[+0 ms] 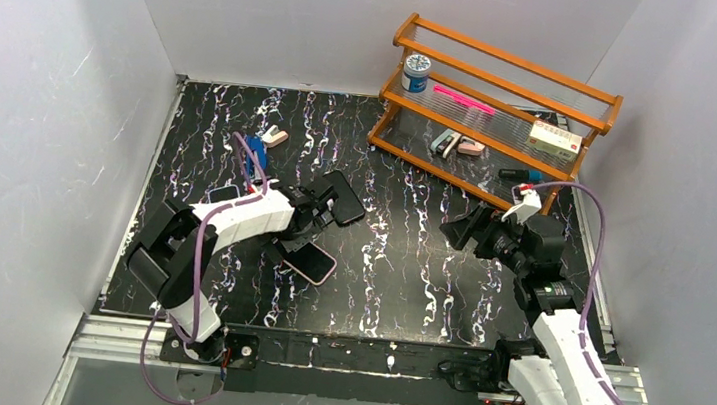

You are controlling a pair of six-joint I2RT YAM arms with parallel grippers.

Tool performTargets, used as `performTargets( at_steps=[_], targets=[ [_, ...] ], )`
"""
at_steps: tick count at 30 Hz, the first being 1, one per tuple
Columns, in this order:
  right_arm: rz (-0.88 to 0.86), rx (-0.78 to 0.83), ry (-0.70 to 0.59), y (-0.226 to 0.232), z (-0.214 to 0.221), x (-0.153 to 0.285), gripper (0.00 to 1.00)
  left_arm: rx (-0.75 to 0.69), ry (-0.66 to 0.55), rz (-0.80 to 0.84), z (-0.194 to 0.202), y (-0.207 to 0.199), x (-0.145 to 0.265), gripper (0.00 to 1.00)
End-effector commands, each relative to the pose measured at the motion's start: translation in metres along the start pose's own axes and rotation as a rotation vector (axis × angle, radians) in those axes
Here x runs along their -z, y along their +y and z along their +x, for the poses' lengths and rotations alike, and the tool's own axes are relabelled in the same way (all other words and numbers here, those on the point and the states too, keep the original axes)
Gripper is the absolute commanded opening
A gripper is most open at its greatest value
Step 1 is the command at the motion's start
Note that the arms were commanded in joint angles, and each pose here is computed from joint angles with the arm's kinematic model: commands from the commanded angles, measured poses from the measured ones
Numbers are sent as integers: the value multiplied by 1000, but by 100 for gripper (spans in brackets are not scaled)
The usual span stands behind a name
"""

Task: Take the phone out of the phone case
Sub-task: Pick up the phone at the center of the board.

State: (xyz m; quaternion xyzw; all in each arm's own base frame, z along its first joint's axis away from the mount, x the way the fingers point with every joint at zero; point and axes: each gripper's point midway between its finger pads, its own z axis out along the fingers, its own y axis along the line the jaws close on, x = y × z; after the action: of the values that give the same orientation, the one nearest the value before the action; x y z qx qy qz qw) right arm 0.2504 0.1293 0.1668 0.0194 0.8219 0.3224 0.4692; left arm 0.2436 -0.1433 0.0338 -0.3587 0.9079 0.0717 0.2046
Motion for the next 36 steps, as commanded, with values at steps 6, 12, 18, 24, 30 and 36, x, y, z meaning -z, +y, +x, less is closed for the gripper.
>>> performTargets(
  at_steps=[6,12,18,24,30,36],
  targets=[
    [-95,33,42,15,4,-5,99,161,-17,33,2,5,-5,98],
    [-135,35,73,20,9,-7,99,131,26,-33,16,14,-17,98],
    [-222,32,151,29,23,-10,99,79,38,-78,23,20,-27,90],
    [-298,36,206,44,38,-17,99,15,59,-66,28,19,-29,70],
    [-368,8,243,66,61,-25,99,6,63,46,24,8,-17,40],
    [-444,-29,251,96,79,-35,99,60,65,202,18,-8,2,24]
  ],
)
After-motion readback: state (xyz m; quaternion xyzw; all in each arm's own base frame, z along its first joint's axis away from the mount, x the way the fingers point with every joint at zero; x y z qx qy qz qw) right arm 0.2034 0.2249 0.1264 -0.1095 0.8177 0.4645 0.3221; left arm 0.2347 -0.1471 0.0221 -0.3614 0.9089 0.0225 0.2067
